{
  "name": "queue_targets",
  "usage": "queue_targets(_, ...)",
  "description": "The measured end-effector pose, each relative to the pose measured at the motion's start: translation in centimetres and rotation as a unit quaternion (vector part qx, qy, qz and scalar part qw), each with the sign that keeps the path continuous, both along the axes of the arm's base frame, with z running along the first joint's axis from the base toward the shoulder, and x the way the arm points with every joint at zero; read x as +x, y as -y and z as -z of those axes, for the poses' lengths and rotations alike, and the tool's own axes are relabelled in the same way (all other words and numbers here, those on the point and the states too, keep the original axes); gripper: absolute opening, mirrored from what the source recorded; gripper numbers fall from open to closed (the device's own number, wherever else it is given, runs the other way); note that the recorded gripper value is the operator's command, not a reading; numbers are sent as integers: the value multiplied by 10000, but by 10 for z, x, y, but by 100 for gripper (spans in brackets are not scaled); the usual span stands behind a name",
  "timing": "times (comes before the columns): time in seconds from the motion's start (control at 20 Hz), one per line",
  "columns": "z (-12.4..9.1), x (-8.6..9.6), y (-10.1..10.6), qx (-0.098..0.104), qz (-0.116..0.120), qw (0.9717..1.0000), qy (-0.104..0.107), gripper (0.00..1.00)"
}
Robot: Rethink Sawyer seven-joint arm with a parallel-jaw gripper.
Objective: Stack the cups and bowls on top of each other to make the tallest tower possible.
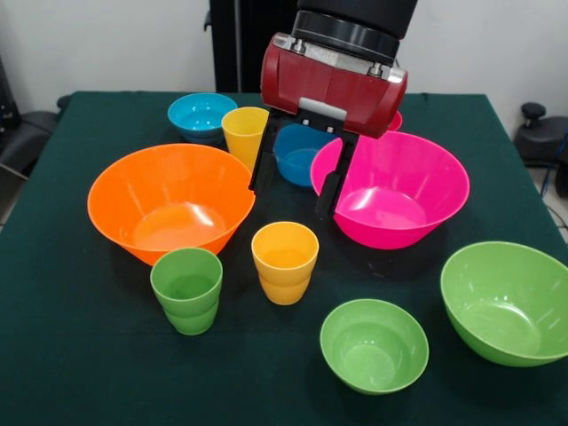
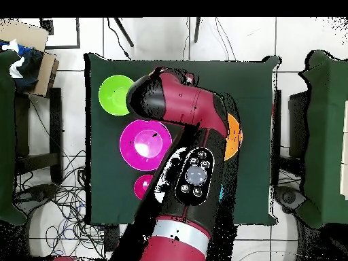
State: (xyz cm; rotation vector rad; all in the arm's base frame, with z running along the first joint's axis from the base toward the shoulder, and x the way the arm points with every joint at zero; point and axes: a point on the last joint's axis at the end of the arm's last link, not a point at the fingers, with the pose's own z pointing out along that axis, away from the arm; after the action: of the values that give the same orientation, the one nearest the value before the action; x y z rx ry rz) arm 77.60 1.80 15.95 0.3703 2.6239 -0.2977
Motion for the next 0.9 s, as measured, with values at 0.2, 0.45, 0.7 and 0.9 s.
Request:
queue_targets(0.2, 2, 2, -1, -5, -18, 10000, 68, 100)
queue_targets(0.45, 2, 4, -1, 1, -9, 9999, 129, 100)
queue_targets(0.7, 2, 7, -1, 10, 4, 9997, 244, 100)
queue_targets(0.9, 2, 10, -1, 51, 50, 9994, 337, 100)
